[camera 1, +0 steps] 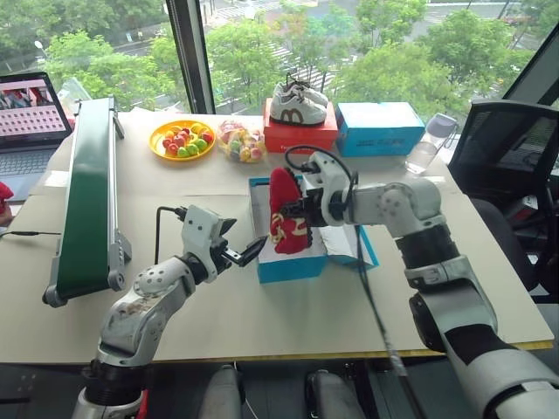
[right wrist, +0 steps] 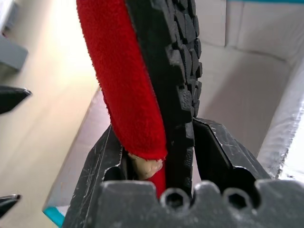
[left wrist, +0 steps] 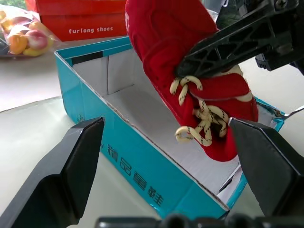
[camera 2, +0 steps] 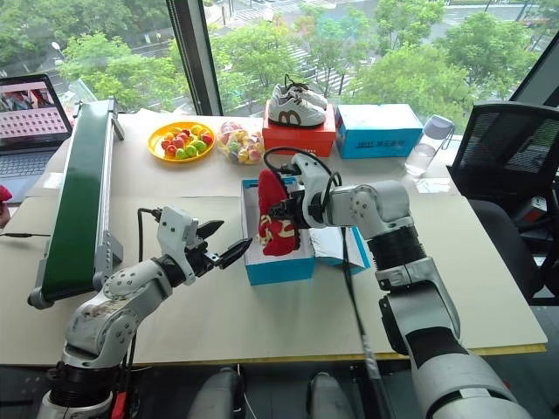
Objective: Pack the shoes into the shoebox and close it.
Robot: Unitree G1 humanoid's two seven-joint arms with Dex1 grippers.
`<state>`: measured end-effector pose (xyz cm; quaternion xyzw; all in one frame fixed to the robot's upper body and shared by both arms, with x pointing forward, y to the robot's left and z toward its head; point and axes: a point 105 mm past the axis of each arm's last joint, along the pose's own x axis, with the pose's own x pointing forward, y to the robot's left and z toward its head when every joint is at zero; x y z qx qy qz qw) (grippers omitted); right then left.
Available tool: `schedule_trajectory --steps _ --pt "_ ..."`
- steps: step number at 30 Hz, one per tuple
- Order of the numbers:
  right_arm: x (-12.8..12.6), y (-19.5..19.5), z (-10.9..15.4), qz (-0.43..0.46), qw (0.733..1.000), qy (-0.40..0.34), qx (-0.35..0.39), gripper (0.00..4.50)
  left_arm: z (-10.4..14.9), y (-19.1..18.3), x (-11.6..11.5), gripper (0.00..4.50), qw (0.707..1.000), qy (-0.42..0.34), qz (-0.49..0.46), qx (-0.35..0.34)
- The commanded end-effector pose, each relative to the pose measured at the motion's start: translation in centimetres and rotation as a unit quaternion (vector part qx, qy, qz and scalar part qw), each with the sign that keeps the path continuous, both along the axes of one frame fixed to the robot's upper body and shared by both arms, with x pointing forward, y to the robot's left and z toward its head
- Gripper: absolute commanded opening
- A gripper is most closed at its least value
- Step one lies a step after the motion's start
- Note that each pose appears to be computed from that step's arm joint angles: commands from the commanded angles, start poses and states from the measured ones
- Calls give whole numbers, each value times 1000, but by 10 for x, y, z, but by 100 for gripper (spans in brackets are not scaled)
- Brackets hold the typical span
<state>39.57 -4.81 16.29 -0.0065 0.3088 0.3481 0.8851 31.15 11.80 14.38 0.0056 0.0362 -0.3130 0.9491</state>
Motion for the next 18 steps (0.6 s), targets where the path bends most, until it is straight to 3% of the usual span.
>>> schedule_trajectory --steps 1,5,9,12,17,18 --pt "12 -8 4 -3 999 -31 -39 207 18 -7 -5 448 999 -42 -7 -14" --pt "19 -10 -6 -7 998 -29 -59 207 19 -2 -4 448 999 -52 5 -10" --pt "21 -6 -12 -16 998 -15 -51 207 25 52 10 448 990 -82 113 10" --pt "22 -2 -13 -22 999 -11 -40 278 30 112 21 450 966 -94 239 32" --pt "21 5 -12 -28 999 -5 -20 441 29 189 20 450 913 -84 395 53" --pt "20 7 -11 -29 999 -7 -15 448 27 203 18 450 901 -76 423 51"
